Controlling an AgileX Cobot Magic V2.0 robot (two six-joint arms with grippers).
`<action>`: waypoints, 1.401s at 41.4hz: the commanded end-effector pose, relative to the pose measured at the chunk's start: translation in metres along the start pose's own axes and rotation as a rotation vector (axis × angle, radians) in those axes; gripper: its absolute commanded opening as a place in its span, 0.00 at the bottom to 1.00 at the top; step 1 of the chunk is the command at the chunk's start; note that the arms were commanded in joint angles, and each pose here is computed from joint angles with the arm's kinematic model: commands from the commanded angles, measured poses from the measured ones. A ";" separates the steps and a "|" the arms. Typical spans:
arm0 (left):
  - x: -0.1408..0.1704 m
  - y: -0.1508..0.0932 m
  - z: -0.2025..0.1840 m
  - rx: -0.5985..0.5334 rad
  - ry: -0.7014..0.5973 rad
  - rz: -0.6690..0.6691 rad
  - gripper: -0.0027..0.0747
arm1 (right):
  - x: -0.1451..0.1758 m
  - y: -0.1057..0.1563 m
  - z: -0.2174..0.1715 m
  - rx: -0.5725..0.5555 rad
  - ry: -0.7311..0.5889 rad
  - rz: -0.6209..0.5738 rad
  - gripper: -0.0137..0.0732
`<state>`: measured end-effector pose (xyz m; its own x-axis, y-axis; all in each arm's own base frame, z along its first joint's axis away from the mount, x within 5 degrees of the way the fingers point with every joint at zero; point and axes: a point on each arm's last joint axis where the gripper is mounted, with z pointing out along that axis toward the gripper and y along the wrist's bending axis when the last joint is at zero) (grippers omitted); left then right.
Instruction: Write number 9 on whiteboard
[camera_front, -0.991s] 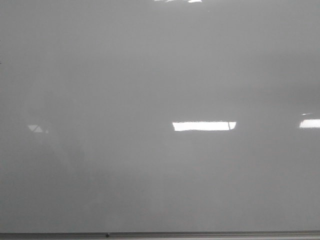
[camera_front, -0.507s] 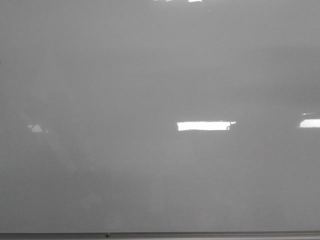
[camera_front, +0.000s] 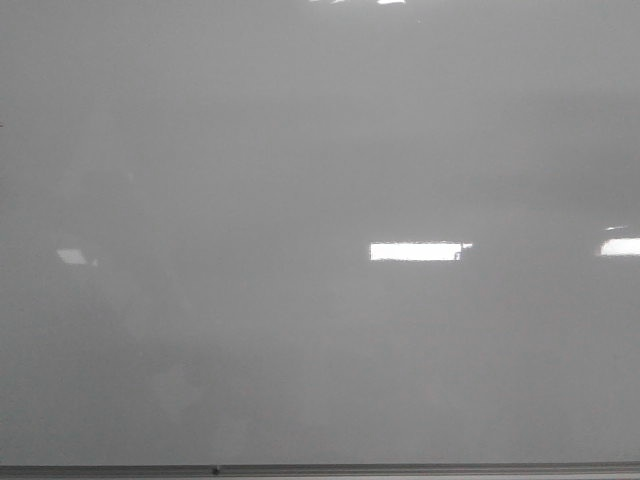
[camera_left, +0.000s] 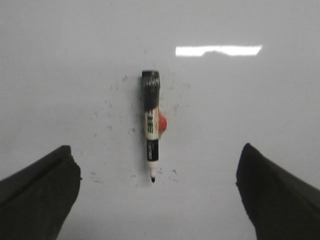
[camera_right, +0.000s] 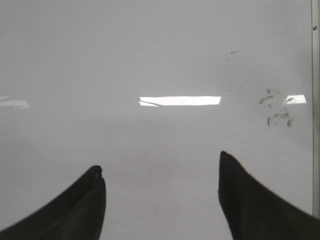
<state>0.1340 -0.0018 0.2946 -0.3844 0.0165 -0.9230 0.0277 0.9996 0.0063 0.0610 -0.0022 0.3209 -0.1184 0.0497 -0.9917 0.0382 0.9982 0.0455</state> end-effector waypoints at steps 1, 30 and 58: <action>-0.018 0.001 0.024 0.001 0.040 -0.017 0.83 | -0.017 0.001 -0.001 -0.001 -0.094 -0.006 0.74; 0.008 0.008 0.168 -0.028 0.174 0.037 0.83 | -0.017 0.001 -0.001 -0.001 -0.093 -0.006 0.74; 0.013 0.009 0.177 -0.031 0.163 0.036 0.07 | -0.017 0.001 -0.001 -0.001 -0.093 -0.006 0.74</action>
<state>0.2857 0.0020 0.1907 -0.6362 0.0670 -0.7686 0.0371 0.9977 0.0562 0.0610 -0.0022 0.3207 -0.1207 0.0498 -0.9914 0.0383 0.9982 0.0454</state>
